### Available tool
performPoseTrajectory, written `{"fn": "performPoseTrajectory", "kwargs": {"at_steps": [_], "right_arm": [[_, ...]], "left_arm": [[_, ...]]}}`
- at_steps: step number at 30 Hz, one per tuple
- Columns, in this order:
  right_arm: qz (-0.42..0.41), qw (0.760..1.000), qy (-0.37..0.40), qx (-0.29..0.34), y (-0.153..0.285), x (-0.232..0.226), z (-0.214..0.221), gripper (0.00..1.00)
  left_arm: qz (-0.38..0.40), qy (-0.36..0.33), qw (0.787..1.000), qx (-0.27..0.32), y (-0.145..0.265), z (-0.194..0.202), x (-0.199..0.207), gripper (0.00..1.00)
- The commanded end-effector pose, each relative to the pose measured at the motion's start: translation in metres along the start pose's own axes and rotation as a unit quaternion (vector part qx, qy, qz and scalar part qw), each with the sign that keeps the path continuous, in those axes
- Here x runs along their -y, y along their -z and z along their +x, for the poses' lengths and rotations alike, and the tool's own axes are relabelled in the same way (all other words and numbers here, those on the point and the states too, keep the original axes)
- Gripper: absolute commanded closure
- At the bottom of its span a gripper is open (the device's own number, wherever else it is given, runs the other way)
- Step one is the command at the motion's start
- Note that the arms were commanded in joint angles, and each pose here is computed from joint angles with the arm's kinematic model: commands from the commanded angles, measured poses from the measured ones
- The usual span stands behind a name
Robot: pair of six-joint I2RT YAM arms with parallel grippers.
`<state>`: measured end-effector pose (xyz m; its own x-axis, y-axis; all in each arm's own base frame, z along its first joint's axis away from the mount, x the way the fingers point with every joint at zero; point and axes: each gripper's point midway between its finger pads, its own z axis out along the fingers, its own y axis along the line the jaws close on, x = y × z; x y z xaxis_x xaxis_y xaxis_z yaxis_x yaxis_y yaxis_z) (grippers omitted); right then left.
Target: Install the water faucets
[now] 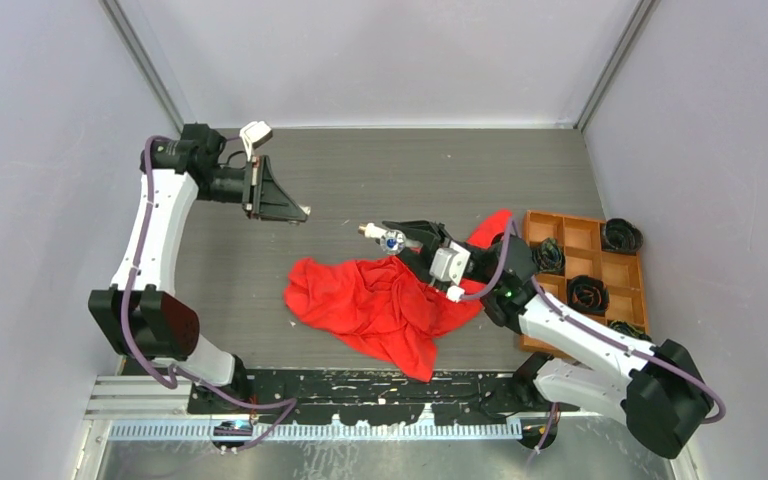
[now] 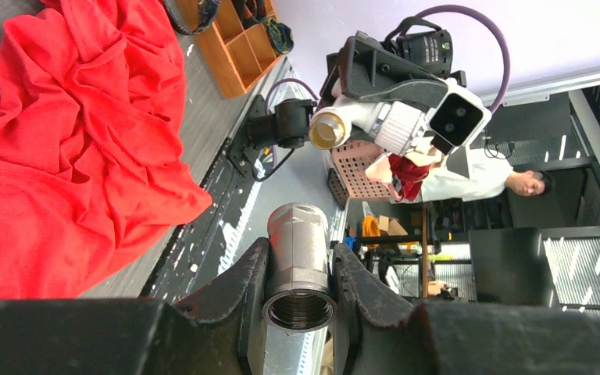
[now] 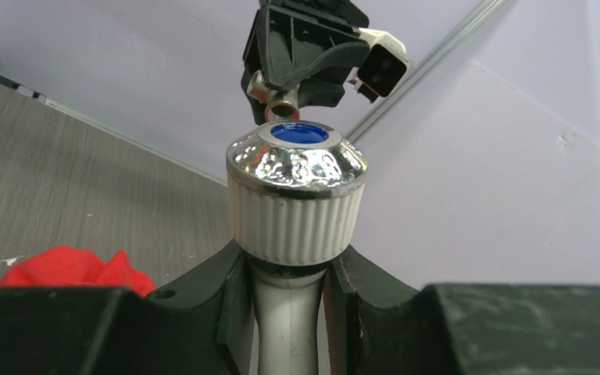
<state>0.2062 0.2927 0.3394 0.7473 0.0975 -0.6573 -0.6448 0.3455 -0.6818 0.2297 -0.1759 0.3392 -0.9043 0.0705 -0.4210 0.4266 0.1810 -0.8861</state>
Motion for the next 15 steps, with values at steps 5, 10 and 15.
{"fn": "performPoseTrajectory", "kwargs": {"at_steps": [5, 10, 15], "right_arm": [[-0.003, 0.999, 0.03, 0.044, -0.018, 0.02, -0.023, 1.0], [-0.004, 0.998, 0.032, 0.052, -0.023, 0.023, -0.025, 1.0], [-0.009, 0.998, 0.032, 0.053, -0.027, 0.026, -0.026, 1.0]], "left_arm": [[0.15, -0.036, 0.986, 0.057, 0.011, -0.001, 0.085, 1.0], [0.151, -0.087, 0.983, 0.056, 0.016, -0.027, 0.106, 1.0], [0.151, -0.098, 0.982, 0.054, 0.017, -0.051, 0.102, 1.0]]}}
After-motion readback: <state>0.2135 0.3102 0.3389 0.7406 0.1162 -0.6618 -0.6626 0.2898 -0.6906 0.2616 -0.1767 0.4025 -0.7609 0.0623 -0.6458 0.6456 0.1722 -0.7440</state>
